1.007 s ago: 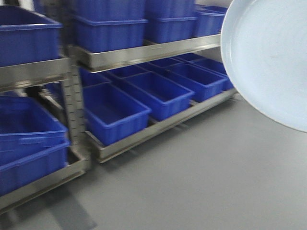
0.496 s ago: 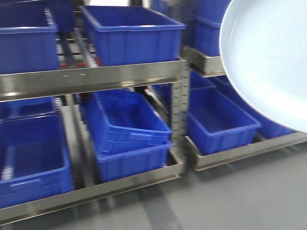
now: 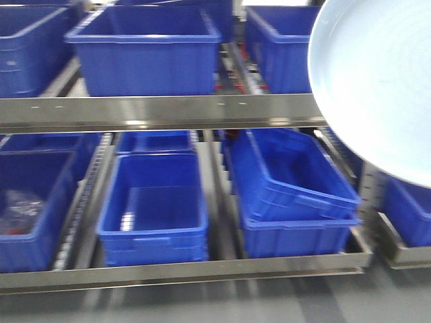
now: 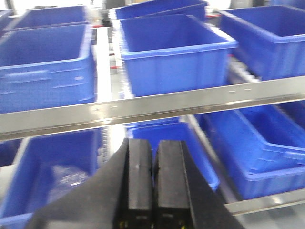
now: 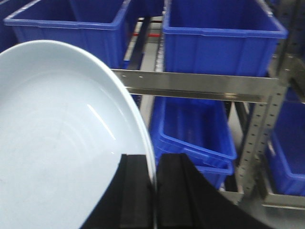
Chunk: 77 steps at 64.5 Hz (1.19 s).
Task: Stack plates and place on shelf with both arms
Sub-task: 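Drive the base up to the shelf rack of blue bins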
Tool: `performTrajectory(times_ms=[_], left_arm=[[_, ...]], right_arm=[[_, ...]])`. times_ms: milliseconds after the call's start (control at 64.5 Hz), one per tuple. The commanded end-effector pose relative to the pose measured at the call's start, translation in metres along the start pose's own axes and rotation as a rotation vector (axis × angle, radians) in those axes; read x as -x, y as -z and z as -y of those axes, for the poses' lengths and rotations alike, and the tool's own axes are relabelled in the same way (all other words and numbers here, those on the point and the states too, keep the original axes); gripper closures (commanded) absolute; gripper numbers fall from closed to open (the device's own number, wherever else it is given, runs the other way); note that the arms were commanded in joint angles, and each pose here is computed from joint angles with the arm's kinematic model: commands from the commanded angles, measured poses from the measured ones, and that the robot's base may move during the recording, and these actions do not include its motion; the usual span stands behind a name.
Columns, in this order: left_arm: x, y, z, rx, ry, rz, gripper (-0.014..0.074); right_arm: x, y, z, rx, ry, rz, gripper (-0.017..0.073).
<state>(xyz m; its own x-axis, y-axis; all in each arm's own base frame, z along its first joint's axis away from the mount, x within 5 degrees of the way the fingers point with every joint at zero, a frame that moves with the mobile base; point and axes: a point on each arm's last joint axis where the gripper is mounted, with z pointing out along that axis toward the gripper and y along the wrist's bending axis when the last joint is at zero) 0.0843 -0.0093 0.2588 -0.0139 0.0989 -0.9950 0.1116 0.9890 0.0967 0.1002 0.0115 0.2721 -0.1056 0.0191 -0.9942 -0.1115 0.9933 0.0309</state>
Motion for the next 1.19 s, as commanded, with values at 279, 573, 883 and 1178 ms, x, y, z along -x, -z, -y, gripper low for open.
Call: performTrajectory(times_ms=[279,573,883,1178], left_arm=[[0.0196,0.0005,-0.0023,0.016,0.017,0.118,0.0512],[0.0196,0.0005,-0.0023,0.016,0.017,0.118,0.0512],[0.0196,0.0005,-0.0023,0.016,0.017,0.118,0.0512],[0.0196,0.0005,-0.0023,0.016,0.017,0.118,0.0512]], right_arm=[[0.0201,0.0014,0.0007,-0.010,-0.007,0.132,0.0503],[0.0201,0.0014,0.0007,-0.010,-0.007,0.132,0.0503],[0.0201,0.0014,0.0007,-0.010,-0.007,0.132,0.0503],[0.0201,0.0014,0.0007,-0.010,-0.007,0.132,0.0503]])
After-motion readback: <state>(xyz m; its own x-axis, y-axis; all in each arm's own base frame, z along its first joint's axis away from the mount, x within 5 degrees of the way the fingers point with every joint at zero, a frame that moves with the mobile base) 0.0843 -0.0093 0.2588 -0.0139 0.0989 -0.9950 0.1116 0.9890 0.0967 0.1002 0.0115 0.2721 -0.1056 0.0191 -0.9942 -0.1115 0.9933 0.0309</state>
